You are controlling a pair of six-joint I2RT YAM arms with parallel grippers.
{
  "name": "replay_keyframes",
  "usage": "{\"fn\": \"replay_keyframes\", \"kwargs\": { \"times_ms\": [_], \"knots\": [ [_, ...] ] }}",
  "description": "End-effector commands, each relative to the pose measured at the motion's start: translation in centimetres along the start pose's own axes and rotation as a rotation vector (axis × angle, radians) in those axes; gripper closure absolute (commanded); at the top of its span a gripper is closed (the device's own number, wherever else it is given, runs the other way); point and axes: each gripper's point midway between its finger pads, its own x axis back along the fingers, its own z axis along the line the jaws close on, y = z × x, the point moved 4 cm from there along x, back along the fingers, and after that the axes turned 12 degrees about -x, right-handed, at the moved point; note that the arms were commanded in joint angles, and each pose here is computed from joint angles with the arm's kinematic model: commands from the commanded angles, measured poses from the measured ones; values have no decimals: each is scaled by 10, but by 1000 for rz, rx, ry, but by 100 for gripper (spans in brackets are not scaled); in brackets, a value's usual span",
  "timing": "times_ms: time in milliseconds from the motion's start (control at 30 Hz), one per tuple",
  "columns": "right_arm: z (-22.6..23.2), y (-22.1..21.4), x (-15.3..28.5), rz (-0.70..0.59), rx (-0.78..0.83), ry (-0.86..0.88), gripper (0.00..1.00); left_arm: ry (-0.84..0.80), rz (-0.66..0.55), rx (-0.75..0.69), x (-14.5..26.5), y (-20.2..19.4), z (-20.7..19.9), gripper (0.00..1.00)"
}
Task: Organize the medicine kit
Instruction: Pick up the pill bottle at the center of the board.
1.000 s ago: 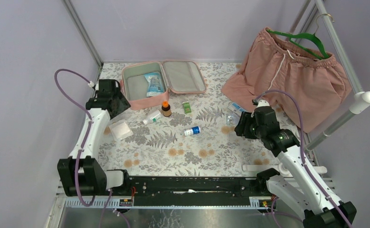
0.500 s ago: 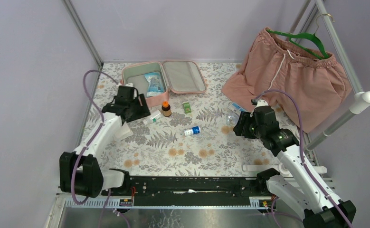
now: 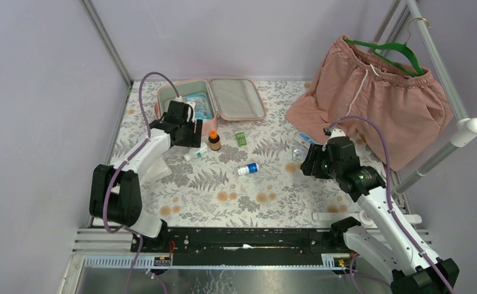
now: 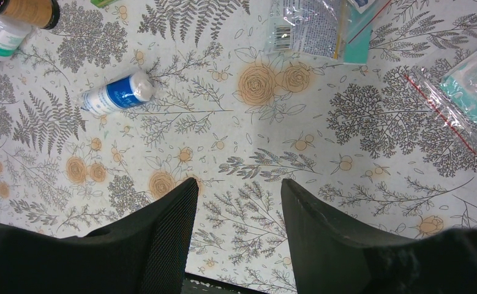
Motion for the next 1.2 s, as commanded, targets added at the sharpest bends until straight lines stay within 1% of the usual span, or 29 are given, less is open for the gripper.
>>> {"fn": "replay_keyframes", "kwargs": {
  "times_ms": [0,133,267,467,567,767,867,1067,1167],
  "knots": [
    [4,1,1,1,21,28,39,-63,-82,-114,-11,31,-3,23],
    [4,1,1,-1,20,27,39,-128,-33,-156,-26,28,-10,23],
    [4,2,2,-4,20,28,39,-127,5,-164,-41,21,-10,23],
    [5,1,2,-1,22,33,39,-113,4,-178,-53,20,-7,23],
    [5,1,2,-1,22,36,39,-101,25,-185,-61,15,-6,24],
    [5,2,2,-7,22,39,39,-138,71,-178,-70,5,-12,25],
    [5,2,2,-9,23,35,39,-145,78,-164,-67,3,-14,30],
    [5,2,2,-11,22,36,39,-122,90,-135,-61,2,-12,45],
    [5,3,3,-12,24,38,39,-120,109,-135,-63,-1,-12,49]
  ]
}}
